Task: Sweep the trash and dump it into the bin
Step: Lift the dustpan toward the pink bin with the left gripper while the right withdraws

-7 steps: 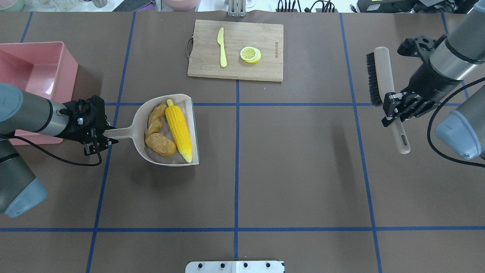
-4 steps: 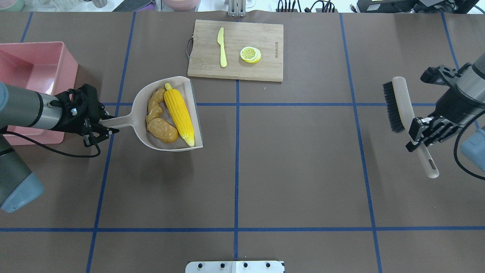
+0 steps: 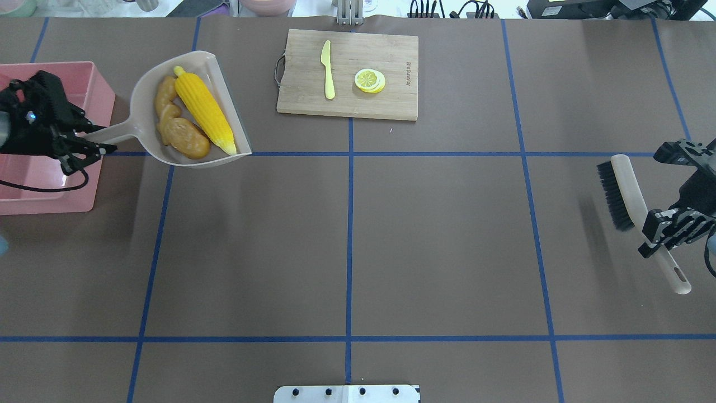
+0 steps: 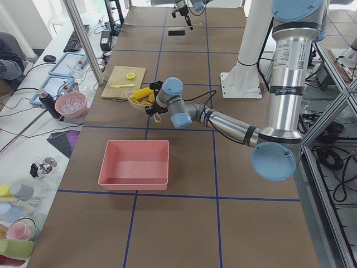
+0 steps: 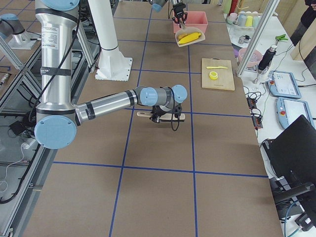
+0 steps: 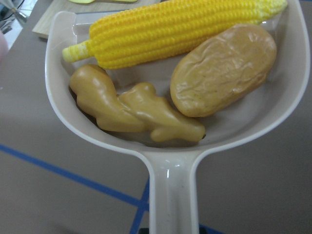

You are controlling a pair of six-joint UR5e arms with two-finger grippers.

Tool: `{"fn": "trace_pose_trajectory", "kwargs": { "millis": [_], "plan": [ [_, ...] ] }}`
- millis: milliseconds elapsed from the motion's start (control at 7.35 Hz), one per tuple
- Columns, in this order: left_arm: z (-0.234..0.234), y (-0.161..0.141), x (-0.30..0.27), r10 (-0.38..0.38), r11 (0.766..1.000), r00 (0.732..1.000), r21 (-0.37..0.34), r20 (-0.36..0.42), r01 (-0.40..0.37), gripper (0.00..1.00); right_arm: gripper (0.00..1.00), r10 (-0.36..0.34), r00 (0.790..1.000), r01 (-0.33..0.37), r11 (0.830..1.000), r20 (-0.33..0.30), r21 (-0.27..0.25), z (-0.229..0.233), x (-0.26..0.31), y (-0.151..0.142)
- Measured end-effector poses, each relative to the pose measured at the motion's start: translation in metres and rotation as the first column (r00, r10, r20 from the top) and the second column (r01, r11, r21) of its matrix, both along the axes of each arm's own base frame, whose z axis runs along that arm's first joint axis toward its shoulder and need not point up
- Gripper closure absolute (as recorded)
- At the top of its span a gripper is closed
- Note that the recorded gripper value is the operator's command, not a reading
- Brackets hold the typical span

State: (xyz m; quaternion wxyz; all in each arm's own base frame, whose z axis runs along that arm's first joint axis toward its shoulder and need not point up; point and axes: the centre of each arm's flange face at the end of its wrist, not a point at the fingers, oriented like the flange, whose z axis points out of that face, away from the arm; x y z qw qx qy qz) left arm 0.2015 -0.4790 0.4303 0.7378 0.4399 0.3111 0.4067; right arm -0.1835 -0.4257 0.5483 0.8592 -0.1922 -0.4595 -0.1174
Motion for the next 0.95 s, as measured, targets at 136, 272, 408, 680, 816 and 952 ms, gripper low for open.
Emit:
{"fn": "trace_pose_trajectory", "kwargs": {
  "millis": [136, 272, 408, 680, 816, 952],
  "plan": [
    [0.011, 0.007, -0.030, -0.022, 0.999, 1.000, -0.031, 0.000, 0.022, 0.92, 1.00, -0.005, 1.000, 0.005, 1.000, -0.005, -0.003, 0.003, -0.009, -0.012],
    [0.021, 0.019, -0.056, -0.033, 0.998, 0.999, -0.060, -0.001, 0.033, 0.92, 1.00, -0.009, 1.000, 0.009, 1.000, -0.008, -0.007, 0.003, -0.020, -0.024],
    [0.029, 0.034, -0.076, -0.038, 0.996, 0.999, -0.085, -0.003, 0.037, 0.92, 1.00, -0.018, 1.000, 0.018, 1.000, -0.012, -0.014, 0.004, -0.031, -0.033],
    [0.045, 0.054, -0.101, -0.050, 0.991, 0.999, -0.125, 0.002, 0.050, 0.92, 1.00, -0.038, 0.999, 0.037, 0.999, -0.016, -0.022, 0.007, -0.047, -0.038],
    [0.054, 0.057, -0.109, -0.055, 0.986, 0.998, -0.158, 0.009, 0.055, 0.92, 1.00, -0.047, 0.999, 0.047, 0.999, -0.018, -0.027, 0.009, -0.052, -0.037],
    [0.068, 0.060, -0.121, -0.067, 0.974, 0.998, -0.214, 0.021, 0.070, 0.93, 1.00, -0.056, 0.998, 0.055, 0.998, -0.021, -0.033, 0.012, -0.058, -0.037]
  ]
}}
